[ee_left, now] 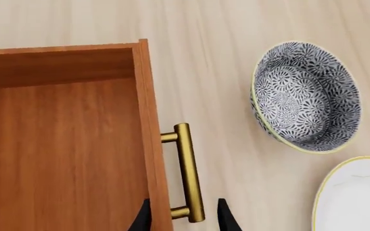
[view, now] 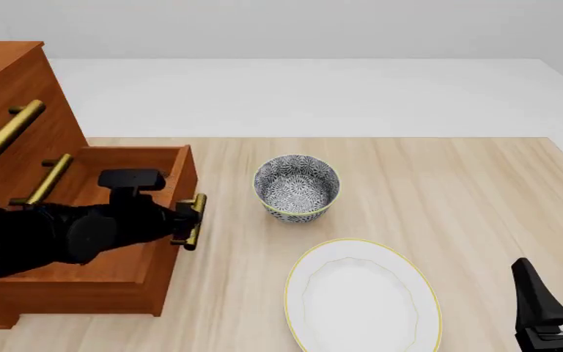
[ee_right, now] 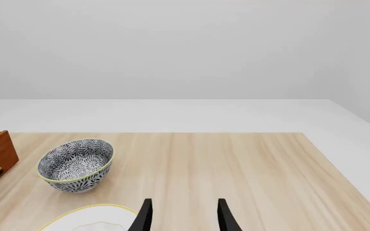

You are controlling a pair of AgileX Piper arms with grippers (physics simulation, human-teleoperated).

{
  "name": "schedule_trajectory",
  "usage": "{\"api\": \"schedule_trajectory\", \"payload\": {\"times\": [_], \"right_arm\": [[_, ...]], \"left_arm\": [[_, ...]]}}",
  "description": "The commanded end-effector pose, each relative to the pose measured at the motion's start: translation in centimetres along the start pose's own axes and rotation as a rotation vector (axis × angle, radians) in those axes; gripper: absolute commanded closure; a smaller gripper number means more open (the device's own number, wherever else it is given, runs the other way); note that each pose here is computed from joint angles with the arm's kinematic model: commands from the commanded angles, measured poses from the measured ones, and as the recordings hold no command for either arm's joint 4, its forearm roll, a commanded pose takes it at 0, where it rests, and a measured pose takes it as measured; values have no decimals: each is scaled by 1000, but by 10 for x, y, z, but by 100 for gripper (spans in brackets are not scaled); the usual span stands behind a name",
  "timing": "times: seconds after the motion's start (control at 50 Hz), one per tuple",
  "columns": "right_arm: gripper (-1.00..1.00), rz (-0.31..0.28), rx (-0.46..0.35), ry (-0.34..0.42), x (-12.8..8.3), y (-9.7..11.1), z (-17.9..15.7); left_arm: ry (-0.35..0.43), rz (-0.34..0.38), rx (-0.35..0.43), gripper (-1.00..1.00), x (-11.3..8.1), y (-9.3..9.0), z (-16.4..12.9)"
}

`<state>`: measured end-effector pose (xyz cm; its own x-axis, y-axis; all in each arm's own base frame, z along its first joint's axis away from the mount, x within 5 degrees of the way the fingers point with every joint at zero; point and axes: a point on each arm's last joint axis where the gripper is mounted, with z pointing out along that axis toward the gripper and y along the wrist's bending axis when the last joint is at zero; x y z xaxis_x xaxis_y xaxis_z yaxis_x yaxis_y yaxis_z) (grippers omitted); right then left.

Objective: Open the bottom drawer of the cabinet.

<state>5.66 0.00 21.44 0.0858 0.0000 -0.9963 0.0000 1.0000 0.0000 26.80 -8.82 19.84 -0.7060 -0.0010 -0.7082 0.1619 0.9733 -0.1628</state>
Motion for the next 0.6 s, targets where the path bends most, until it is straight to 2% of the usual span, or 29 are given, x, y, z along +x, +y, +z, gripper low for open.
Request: {"api": "schedule_trajectory", "payload": {"times": [0.02,0.18,0.36,0.6], "right_arm": [[-100,0,0,0,0,0,0],[-100,0,0,0,0,0,0],[-100,0,0,0,0,0,0],[-100,0,0,0,0,0,0]], "left_arm": [[-19,111,102,-100,-3,-37,-32],[-52,117,104,-100,-13,-37,-46],[-70,123,111,-100,-6,-35,-57],[-116,129,119,-100,-10,-32,-85]]}}
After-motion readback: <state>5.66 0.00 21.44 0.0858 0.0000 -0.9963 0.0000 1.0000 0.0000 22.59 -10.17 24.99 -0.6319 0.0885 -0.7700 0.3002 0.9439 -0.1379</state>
